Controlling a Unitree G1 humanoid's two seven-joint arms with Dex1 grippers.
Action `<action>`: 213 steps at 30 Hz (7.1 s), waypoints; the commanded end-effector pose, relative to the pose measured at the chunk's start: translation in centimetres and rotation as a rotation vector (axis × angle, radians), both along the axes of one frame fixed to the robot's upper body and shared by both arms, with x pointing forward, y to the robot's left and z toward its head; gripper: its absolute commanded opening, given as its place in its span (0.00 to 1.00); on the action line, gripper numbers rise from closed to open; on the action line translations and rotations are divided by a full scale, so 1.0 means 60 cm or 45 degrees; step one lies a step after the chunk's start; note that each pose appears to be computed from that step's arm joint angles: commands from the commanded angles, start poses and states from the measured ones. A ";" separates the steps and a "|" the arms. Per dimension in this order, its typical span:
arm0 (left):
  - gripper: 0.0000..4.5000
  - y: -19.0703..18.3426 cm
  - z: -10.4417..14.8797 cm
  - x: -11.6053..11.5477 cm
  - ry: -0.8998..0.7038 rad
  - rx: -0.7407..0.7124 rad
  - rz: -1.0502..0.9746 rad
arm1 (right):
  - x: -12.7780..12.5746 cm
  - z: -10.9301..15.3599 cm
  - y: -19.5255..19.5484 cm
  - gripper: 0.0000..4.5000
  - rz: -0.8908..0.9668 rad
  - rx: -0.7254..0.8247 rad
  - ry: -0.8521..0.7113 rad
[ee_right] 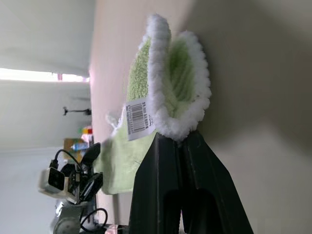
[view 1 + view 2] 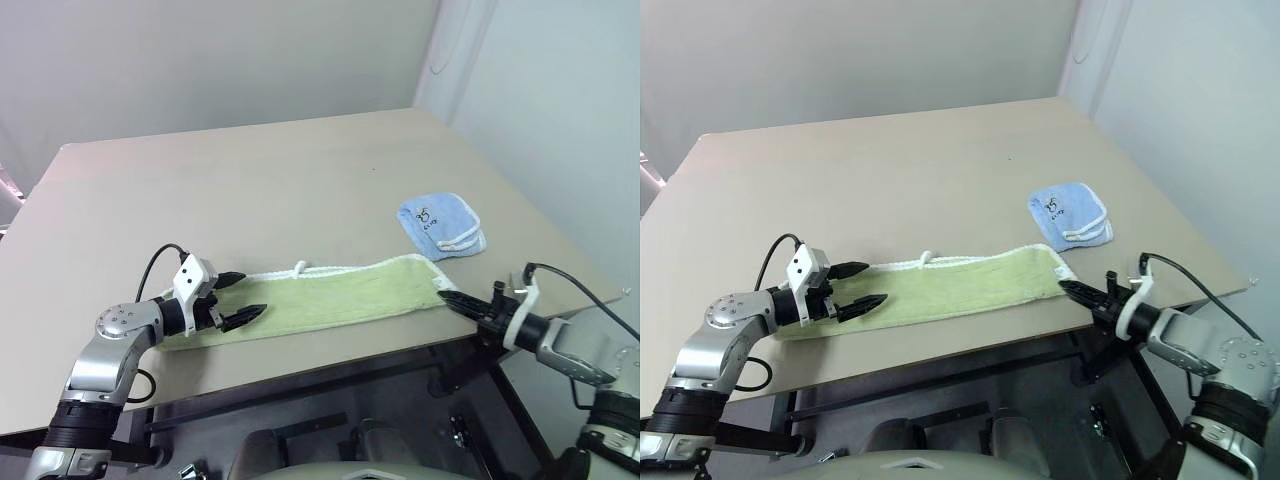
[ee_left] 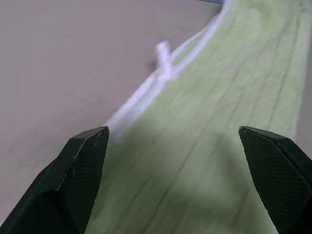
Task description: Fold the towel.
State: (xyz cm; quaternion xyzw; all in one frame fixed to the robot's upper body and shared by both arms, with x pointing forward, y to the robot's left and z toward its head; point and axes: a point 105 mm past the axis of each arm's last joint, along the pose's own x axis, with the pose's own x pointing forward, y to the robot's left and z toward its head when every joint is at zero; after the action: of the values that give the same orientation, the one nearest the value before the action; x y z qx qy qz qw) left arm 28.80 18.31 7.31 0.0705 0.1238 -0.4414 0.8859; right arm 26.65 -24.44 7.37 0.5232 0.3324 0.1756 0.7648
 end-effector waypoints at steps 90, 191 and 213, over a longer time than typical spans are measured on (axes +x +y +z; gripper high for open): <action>1.00 0.000 -0.003 0.039 -0.059 0.081 -0.019 | -0.002 -0.015 -0.039 0.01 -0.447 -0.003 0.025; 1.00 0.035 0.006 0.041 -0.065 0.133 0.086 | 0.061 0.093 0.284 0.99 1.456 -1.311 -1.870; 1.00 0.032 0.002 0.041 -0.059 0.129 0.085 | 0.098 0.079 0.273 0.99 1.397 -1.494 -1.824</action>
State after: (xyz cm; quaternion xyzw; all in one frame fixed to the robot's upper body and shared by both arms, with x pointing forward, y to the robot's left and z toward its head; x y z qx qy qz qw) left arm 30.99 20.28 6.30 0.1108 0.1482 -0.4029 0.8963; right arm 32.58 -9.14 9.49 -0.3788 0.0783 0.5679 0.7265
